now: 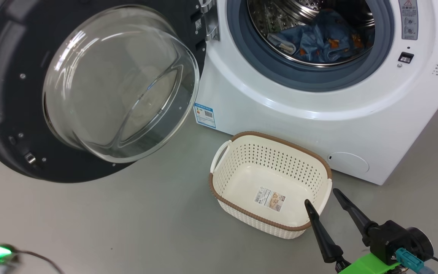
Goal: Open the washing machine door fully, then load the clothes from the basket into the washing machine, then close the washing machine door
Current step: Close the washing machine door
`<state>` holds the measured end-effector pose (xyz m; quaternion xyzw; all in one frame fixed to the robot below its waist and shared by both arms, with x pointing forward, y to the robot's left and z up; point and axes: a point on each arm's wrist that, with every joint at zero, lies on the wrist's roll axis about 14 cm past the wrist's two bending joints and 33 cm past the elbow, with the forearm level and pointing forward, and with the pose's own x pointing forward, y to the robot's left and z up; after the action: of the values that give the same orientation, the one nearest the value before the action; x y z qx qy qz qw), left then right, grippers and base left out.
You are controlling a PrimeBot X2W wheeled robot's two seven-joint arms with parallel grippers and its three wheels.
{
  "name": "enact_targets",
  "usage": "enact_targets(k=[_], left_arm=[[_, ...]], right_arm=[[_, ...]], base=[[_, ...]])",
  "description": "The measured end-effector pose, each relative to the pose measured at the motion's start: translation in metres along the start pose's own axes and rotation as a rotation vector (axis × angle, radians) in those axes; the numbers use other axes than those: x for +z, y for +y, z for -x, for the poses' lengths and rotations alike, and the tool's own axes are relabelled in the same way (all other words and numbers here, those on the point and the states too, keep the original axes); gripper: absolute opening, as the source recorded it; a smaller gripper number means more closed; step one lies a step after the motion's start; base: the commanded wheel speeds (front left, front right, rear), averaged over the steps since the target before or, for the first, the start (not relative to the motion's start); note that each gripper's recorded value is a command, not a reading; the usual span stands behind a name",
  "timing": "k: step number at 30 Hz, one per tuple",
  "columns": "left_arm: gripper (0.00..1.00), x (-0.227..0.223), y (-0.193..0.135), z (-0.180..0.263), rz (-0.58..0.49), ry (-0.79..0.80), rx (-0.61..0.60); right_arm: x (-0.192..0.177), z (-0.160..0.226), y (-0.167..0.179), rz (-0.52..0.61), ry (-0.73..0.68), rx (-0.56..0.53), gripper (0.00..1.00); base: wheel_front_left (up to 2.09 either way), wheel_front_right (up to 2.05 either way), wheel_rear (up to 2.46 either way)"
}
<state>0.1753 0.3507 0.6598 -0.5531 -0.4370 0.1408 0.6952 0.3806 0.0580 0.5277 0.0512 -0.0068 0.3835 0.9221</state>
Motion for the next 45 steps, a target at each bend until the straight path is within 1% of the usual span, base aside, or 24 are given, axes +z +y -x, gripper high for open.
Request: enact_targets(k=[2,4,7,8,10,13,18,22,26,30,34,39,45], left_arm=[[0.0,0.016,-0.008,-0.012,-0.012,-0.035,-0.038],[0.0,0.035,-0.013,-0.025,0.001,-0.089,-0.065],[0.0,0.064,-0.009,-0.044,-0.019,-0.139,-0.067],[0.0,0.081,-0.001,-0.056,-0.05,-0.157,-0.048],[0.0,0.093,0.007,-0.069,-0.062,-0.166,-0.024],[0.0,0.106,0.022,-0.09,-0.096,-0.162,0.034],[0.0,0.119,0.039,-0.122,-0.118,-0.14,0.117],[0.0,0.109,0.05,-0.144,-0.142,-0.045,0.184],[0.0,0.088,0.063,-0.161,-0.164,0.052,0.245],[0.0,0.075,0.083,-0.171,-0.182,0.103,0.327],[0.0,0.057,0.11,-0.17,-0.227,0.179,0.416],[0.0,0.024,0.133,-0.169,-0.264,0.293,0.471],[0.0,0.003,0.157,-0.16,-0.299,0.375,0.534]], right_arm=[[0.0,-0.001,-0.001,-0.002,0.0,0.0,1.0],[-0.001,-0.001,-0.002,-0.003,0.003,0.0,1.0],[-0.001,-0.001,-0.003,-0.001,0.003,-0.002,1.0],[-0.001,-0.001,-0.005,-0.001,0.002,-0.005,1.0],[-0.001,-0.001,-0.007,0.005,0.004,-0.008,1.0],[0.0,-0.001,-0.012,0.011,0.004,-0.014,1.0],[0.002,-0.001,-0.017,0.018,0.002,-0.025,1.0],[0.001,0.001,-0.021,0.023,0.014,-0.029,1.0],[-0.002,0.002,-0.027,0.021,0.028,-0.037,1.0],[-0.006,0.005,-0.034,0.027,0.043,-0.046,1.0],[-0.01,0.008,-0.043,0.026,0.06,-0.065,1.0],[-0.016,0.013,-0.052,0.024,0.081,-0.088,1.0],[-0.017,0.015,-0.061,0.024,0.082,-0.109,1.0]], base=[[0.0,0.0,0.0],[0.0,0.0,0.0],[0.0,0.0,0.0],[0.0,0.0,0.0],[0.0,0.0,0.0],[0.0,0.0,0.0],[0.0,0.0,0.0],[0.0,0.0,0.0],[0.0,0.0,0.0],[0.0,0.0,0.0],[0.0,0.0,0.0],[0.0,0.0,0.0],[0.0,0.0,0.0]])
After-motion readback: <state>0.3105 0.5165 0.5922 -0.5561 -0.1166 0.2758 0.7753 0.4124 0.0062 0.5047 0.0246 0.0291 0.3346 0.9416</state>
